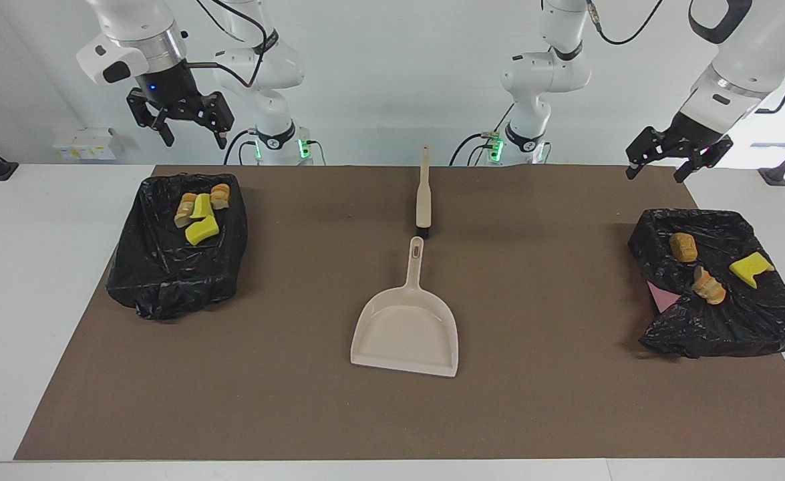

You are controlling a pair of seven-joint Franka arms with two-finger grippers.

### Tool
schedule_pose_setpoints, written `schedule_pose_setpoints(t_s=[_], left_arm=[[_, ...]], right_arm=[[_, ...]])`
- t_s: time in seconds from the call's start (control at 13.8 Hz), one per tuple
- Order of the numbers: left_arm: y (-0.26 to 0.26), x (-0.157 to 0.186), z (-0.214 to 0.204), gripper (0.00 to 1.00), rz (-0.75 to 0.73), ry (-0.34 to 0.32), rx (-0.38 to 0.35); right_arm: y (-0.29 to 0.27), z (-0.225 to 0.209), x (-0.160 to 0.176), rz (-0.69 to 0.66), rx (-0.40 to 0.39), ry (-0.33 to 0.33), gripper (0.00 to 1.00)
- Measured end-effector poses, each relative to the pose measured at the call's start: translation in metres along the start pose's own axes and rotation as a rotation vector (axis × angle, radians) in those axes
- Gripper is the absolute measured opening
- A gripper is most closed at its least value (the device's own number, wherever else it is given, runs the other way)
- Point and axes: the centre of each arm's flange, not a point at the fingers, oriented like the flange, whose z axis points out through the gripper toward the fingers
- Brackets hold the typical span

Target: Sweep and dump trash in bin

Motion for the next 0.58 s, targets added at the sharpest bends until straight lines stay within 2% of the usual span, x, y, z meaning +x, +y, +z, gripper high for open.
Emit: schedule_pose_setpoints(t_s=[0.58], left_arm=[[-0.0005,-0.0057,0.0008,1.00,0.052,-0.049,0.018]], right_arm=[[0.0007,0.0000,0.0001,0.001,0.000,0.000,1.00]])
